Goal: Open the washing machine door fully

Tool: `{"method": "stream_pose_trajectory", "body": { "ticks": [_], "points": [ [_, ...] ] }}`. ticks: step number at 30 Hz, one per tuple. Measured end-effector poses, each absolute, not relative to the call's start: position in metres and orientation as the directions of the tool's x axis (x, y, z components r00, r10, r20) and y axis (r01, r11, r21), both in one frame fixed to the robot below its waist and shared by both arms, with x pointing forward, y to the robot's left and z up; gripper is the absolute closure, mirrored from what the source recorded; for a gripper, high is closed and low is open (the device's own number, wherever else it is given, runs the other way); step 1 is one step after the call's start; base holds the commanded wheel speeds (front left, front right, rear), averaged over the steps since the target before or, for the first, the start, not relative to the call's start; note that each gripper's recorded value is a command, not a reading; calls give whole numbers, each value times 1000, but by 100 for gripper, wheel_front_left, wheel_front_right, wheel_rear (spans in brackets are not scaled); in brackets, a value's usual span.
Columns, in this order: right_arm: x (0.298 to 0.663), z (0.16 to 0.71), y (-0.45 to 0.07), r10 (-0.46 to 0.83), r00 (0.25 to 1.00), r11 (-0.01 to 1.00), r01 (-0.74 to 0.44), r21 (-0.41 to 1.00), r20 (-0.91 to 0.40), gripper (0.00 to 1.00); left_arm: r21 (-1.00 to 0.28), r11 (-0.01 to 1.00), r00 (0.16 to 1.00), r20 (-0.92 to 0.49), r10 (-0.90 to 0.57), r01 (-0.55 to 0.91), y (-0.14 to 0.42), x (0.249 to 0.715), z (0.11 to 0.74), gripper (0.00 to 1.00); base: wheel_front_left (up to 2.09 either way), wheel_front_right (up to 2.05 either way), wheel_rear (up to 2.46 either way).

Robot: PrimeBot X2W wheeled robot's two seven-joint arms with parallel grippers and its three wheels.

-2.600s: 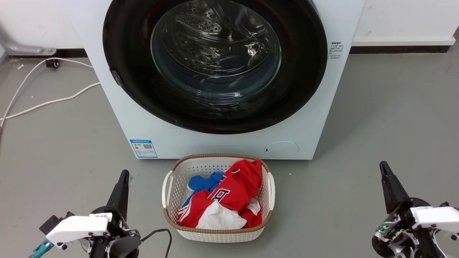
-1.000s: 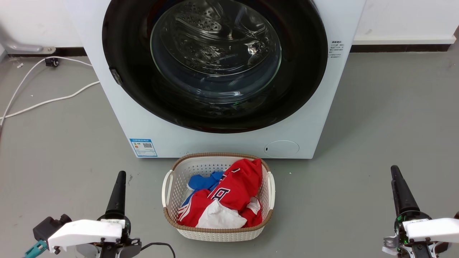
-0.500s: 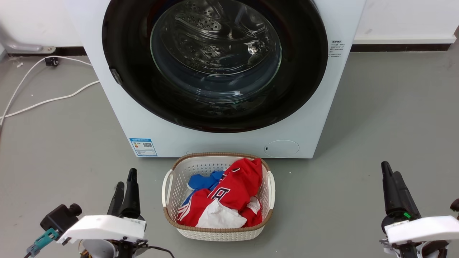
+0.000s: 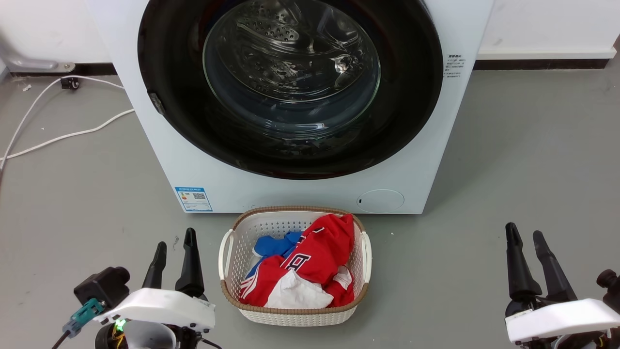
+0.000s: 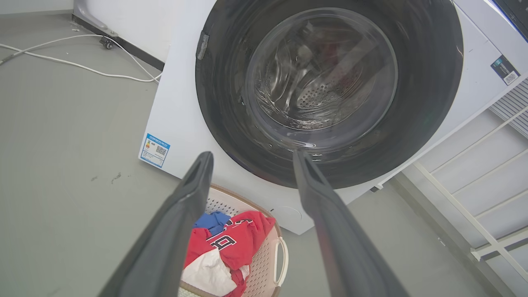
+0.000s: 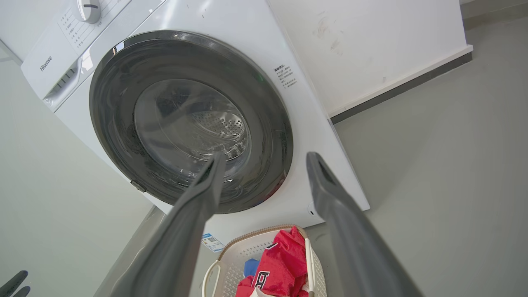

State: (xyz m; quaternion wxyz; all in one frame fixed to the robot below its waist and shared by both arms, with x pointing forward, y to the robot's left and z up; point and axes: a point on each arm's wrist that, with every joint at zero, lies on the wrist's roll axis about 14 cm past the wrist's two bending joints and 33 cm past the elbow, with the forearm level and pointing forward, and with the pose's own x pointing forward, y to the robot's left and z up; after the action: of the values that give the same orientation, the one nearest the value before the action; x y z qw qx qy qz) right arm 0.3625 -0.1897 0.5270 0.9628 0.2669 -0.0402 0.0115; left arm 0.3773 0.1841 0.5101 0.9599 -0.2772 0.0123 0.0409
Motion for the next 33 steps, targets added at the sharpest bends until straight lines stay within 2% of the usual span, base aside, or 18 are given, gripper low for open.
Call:
{"method": "stream_pose_trajectory", "body": {
  "ticks": [12, 33],
  "points": [
    [358, 534, -189, 6, 993, 917, -53, 396, 120, 0, -391, 919, 998, 7, 61, -53, 176, 376, 522, 0, 0, 0, 0],
    [350, 549, -186, 23, 982, 968, -68, 240, 187, 0, -231, 973, 994, 101, 36, -12, 168, 370, 536, 0, 0, 0, 0]
  ]
}}
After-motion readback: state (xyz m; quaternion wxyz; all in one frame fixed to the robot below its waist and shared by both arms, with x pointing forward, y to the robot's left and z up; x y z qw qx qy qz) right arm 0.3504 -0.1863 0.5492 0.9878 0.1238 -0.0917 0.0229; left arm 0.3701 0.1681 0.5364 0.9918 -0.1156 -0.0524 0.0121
